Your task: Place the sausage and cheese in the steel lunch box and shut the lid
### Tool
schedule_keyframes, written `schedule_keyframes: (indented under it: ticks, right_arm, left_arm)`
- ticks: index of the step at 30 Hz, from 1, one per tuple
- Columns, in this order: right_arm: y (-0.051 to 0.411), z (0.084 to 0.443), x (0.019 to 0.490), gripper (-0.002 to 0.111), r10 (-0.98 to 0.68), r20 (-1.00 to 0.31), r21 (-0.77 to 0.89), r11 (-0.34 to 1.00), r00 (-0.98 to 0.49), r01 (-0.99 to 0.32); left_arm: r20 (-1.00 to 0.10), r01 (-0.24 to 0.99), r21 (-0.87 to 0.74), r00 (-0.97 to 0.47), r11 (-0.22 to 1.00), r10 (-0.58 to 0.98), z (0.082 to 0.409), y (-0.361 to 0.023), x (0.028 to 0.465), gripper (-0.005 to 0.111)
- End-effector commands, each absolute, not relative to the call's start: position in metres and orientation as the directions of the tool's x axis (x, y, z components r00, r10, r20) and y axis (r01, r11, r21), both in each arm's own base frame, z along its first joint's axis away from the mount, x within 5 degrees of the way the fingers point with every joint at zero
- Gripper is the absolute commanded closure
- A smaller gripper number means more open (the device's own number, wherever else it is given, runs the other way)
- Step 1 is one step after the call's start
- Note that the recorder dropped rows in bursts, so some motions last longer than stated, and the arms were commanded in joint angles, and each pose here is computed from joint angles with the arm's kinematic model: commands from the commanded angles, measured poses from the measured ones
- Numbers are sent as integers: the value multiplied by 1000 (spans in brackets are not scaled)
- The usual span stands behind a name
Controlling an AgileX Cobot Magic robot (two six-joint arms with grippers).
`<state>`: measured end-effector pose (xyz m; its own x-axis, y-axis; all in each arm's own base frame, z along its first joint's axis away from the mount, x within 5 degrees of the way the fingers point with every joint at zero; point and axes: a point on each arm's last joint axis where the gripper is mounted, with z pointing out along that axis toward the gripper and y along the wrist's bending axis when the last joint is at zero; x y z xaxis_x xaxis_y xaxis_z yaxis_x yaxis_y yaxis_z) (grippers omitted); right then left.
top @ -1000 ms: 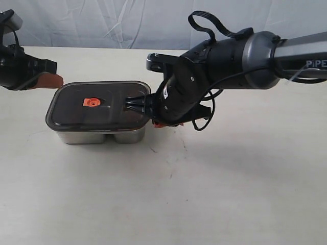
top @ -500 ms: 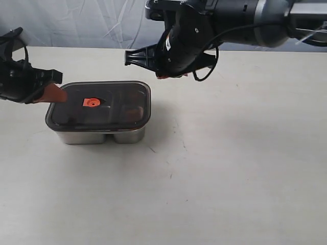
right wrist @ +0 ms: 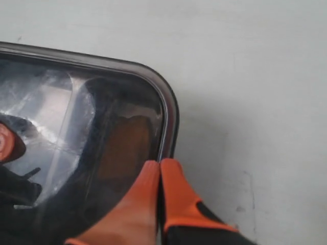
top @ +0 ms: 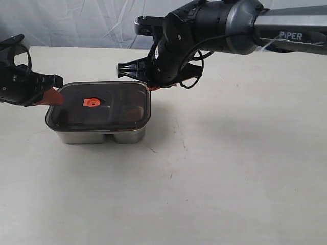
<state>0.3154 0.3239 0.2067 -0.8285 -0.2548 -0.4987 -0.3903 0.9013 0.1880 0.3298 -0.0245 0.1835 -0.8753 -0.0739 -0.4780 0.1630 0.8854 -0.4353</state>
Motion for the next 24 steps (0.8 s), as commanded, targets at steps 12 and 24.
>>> schedule_keyframes:
  ticks: [12,24]
  right_arm:
    - [335,185,311,109,-282,-444,227,883,-851,-411]
    - [338,156,310,109,-288,-363,230,894,-886,-385]
  left_arm:
    - [-474,131,-362,-878,923,-61,181,-16,330,107]
    - [-387,130,-327,-922,936,-6,154,-23,330,107]
